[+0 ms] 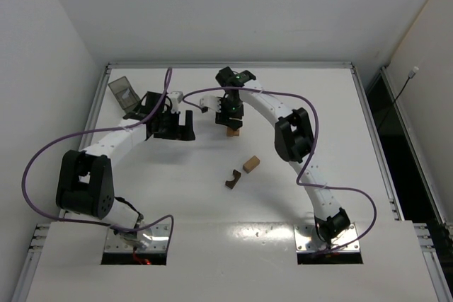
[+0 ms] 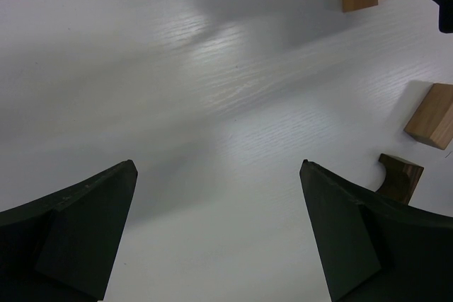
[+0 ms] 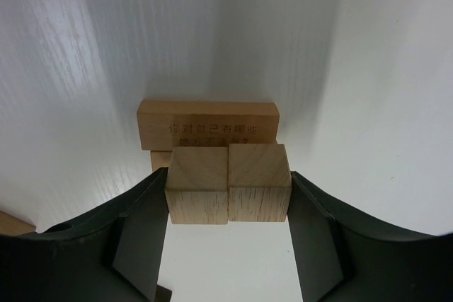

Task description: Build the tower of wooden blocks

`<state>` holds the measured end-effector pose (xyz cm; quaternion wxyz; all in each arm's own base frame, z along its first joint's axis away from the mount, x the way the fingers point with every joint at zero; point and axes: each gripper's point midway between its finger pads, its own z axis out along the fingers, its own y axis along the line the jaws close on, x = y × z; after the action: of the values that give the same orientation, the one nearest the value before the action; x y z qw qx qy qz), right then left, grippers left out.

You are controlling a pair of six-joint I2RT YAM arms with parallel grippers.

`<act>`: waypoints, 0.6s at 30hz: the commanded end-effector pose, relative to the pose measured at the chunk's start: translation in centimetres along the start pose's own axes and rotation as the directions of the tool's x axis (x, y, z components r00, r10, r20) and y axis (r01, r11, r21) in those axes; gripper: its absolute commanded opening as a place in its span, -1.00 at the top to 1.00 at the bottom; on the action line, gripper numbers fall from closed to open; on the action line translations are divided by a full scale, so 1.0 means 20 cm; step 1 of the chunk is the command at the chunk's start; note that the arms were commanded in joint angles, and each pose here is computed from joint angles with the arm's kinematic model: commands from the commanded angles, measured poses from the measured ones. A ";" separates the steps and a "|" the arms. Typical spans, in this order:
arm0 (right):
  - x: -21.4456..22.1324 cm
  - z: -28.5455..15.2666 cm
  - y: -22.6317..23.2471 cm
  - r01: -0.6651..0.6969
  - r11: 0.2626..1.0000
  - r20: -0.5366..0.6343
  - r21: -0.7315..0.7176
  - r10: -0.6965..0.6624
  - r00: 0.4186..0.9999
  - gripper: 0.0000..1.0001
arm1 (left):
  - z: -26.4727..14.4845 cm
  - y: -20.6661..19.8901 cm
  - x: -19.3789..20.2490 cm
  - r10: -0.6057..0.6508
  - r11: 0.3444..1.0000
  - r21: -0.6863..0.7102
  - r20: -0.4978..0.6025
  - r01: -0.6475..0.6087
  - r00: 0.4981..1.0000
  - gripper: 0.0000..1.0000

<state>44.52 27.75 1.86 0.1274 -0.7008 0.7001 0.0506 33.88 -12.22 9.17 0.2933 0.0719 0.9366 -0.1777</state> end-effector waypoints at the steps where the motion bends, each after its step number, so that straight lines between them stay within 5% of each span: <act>1: -0.05 -0.03 -0.04 -0.008 0.999 0.026 0.031 0.007 1.000 1.00 | -0.01 0.00 -0.05 -0.007 1.000 0.012 0.041 0.007 0.999 -1.00; 11: -0.08 -0.02 0.01 0.007 1.000 0.017 0.010 -0.007 1.000 0.98 | 0.00 0.00 -0.04 -0.010 1.000 0.020 0.031 0.009 0.999 -1.00; 18: -0.06 0.00 0.02 0.004 1.000 -0.001 0.000 -0.004 1.000 0.66 | 0.00 0.00 -0.04 -0.010 1.000 0.020 0.031 0.009 0.999 -1.00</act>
<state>43.84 28.26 1.82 0.1215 -0.7042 0.6975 0.0527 33.87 -12.26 9.19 0.2929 0.0722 0.9363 -0.1799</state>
